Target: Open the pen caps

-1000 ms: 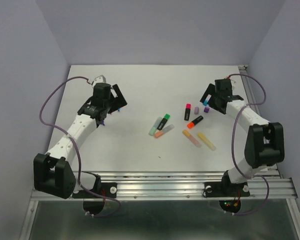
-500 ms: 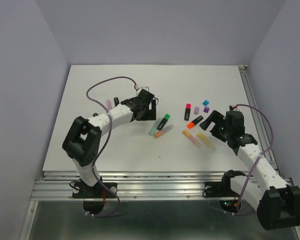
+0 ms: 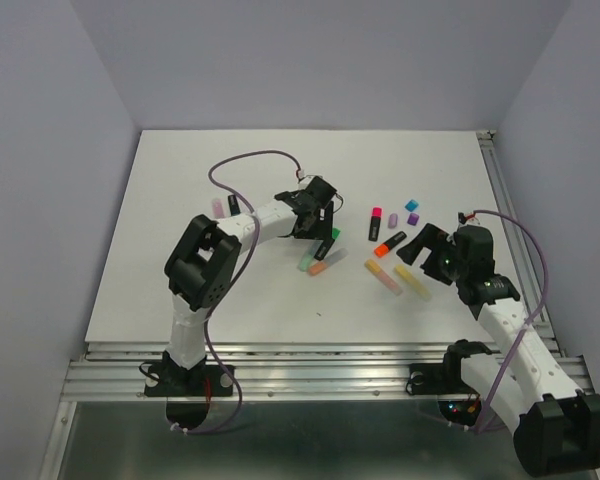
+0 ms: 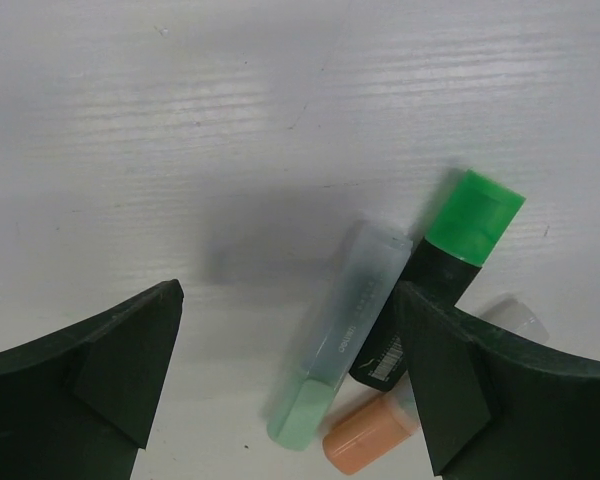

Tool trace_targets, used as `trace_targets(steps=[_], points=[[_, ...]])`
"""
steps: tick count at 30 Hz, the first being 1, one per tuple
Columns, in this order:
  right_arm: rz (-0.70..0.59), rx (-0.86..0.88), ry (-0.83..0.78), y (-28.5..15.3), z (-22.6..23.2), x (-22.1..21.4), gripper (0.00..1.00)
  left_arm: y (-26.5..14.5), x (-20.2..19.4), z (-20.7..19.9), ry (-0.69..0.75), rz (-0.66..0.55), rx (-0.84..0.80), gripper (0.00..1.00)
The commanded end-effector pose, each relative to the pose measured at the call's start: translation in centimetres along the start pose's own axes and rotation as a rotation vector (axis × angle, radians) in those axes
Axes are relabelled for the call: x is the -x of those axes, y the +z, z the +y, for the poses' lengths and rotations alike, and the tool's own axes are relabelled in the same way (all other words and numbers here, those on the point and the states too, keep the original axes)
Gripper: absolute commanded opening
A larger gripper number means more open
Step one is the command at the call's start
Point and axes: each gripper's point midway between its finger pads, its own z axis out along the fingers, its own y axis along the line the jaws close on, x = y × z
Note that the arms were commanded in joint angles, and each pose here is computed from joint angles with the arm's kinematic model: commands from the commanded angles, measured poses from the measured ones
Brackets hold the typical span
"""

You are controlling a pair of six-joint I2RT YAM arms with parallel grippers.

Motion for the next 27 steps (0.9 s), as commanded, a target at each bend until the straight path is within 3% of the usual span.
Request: trace_targets(steps=[1,12,19,24,27], points=[[-0.013,0.029,-0.029,-0.4,0.3,0.2,1.00,-0.1,0.6,-0.8,0.012,0.009,0.004,0.99],[-0.015,0.042,-0.031,-0.4,0.3,-0.1,1.00,1.0,-0.6,-1.3,0.023,0.047,0.001,0.99],[-0.017,0.031,-0.025,-0.4,0.1,-0.1,1.00,1.4,-3.0,-1.0,0.037,0.092,0.019,0.91],[-0.019,0.028,-0.026,-0.4,0.1,-0.1,1.00,1.7,-6.7,-0.9,0.088,0.157,0.040,0.80],[-0.018,0.030,-0.025,-0.4,0.1,0.0,1.00,2.1,-7.9,-0.6,0.103,0.179,0.049,0.67]])
